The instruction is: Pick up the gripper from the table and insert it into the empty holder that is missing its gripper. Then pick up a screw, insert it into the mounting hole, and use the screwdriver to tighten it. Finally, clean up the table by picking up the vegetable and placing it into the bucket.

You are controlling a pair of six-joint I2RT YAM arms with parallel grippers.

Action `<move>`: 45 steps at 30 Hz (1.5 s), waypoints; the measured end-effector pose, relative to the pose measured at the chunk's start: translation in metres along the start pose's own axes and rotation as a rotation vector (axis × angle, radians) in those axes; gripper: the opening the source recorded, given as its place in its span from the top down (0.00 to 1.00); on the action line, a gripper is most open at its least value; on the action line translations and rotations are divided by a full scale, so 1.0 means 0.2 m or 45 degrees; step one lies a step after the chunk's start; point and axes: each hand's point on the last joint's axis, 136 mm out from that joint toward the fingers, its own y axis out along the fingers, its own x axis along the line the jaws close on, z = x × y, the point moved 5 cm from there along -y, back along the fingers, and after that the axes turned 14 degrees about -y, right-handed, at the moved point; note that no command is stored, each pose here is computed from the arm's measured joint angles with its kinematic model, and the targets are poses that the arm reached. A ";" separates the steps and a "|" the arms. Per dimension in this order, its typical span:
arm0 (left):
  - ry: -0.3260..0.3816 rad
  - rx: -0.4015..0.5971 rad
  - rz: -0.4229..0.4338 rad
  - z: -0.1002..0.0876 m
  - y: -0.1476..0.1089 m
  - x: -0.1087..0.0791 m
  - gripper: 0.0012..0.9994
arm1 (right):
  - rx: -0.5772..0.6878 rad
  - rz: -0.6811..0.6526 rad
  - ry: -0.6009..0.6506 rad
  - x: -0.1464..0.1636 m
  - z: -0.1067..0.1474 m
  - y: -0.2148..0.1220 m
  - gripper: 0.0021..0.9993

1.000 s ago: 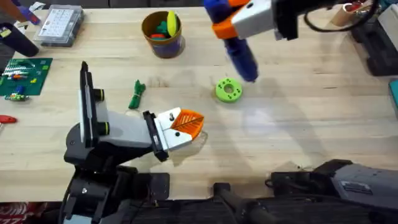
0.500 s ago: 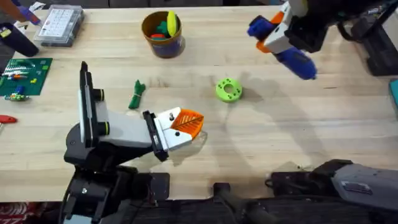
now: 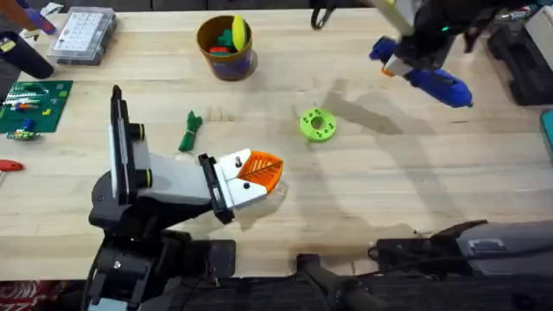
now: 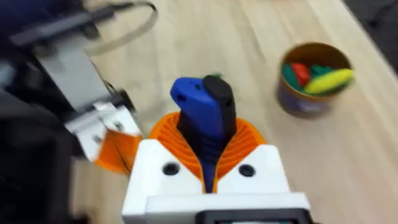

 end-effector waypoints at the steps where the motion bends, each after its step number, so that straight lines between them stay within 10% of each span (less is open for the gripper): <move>1: -0.001 0.000 0.000 0.00 0.00 0.00 0.99 | 0.018 -0.025 -0.016 0.00 0.00 0.04 0.95; 14: 0.000 0.000 0.000 0.00 0.00 0.00 0.99 | 0.188 -0.376 -0.184 0.05 0.00 0.65 0.96; 45: 0.000 0.000 0.000 0.00 0.00 0.00 0.99 | 0.188 -0.376 -0.184 0.05 0.00 0.65 0.96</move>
